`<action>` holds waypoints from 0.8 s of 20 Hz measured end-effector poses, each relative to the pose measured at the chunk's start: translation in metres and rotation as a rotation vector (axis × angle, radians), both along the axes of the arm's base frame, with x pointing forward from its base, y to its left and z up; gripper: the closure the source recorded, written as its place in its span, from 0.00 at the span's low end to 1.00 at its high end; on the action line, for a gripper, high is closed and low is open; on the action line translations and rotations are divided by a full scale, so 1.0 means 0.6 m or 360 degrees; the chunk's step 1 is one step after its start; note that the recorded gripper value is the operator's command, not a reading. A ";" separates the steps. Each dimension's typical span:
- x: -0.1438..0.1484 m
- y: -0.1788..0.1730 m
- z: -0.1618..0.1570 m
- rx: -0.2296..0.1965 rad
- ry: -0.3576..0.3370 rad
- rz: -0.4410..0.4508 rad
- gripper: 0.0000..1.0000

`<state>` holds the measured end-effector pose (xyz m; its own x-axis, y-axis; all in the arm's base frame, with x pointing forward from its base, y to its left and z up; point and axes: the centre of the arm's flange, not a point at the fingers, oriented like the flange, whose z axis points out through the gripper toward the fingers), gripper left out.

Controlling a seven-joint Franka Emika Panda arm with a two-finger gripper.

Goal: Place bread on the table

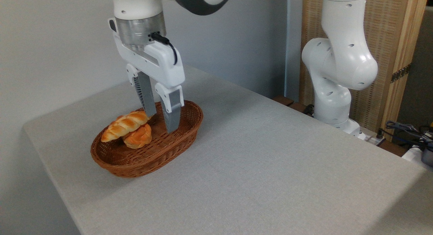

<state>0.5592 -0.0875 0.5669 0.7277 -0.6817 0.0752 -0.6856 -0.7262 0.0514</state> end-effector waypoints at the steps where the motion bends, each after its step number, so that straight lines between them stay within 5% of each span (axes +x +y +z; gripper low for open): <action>1: -0.003 -0.022 -0.001 0.0000 0.0006 0.0001 0.00; 16: 0.008 -0.166 -0.048 -0.0164 -0.0008 0.0119 0.00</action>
<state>0.5642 -0.1870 0.5383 0.7758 -0.6139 0.1459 -0.6300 -0.7665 0.1248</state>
